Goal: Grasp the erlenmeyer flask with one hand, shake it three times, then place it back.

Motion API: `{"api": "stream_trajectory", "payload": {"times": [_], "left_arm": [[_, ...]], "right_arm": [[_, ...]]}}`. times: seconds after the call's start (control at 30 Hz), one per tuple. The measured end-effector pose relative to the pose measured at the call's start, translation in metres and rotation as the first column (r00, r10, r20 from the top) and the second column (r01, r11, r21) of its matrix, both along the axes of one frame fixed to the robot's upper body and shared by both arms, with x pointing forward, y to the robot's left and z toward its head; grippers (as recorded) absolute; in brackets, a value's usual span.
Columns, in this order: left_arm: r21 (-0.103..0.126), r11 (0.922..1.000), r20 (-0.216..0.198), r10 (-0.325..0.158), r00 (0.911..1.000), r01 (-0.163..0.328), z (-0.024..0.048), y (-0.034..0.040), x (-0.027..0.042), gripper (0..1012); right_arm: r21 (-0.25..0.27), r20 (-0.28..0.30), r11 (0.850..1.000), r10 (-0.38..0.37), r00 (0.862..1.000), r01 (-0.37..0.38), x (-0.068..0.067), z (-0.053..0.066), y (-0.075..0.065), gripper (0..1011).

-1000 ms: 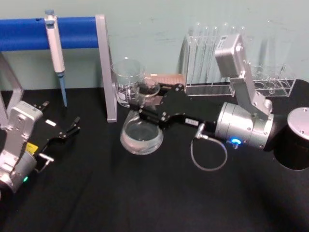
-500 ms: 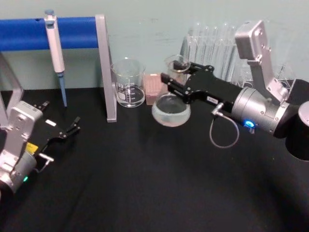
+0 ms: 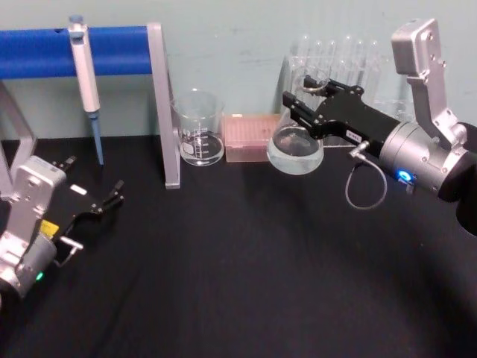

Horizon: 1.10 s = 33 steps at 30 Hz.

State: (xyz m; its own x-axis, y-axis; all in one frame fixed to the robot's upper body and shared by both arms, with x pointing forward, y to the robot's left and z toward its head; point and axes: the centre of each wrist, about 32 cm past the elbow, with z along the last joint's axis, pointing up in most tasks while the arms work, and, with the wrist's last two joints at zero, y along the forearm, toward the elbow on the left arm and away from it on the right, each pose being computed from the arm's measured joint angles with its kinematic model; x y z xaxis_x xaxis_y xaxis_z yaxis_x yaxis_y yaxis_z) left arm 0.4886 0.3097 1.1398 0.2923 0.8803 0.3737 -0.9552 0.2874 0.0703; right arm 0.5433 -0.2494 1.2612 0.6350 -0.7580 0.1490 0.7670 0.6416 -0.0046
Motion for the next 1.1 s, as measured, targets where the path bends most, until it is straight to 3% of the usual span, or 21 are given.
{"api": "stream_trajectory", "payload": {"times": [0.47, 0.77, 1.1], "left_arm": [[0.0, 1.0, 0.0, 0.0, 1.0, 0.0, 0.0, 0.0, 0.0, 1001], [0.0, 1.0, 0.0, 0.0, 1.0, 0.0, 0.0, 0.0, 0.0, 1001], [0.0, 1.0, 0.0, 0.0, 1.0, 0.0, 0.0, 0.0, 0.0, 1001]], "right_arm": [[0.007, -0.004, 1.0, 0.006, 1.0, -0.006, 0.0, 0.0, 0.001, 451], [0.011, -0.012, 0.996, 0.092, 0.996, -0.092, -0.009, 0.0, 0.013, 451], [0.018, -0.037, 0.973, 0.232, 0.972, -0.231, -0.024, -0.001, 0.029, 451]]}}
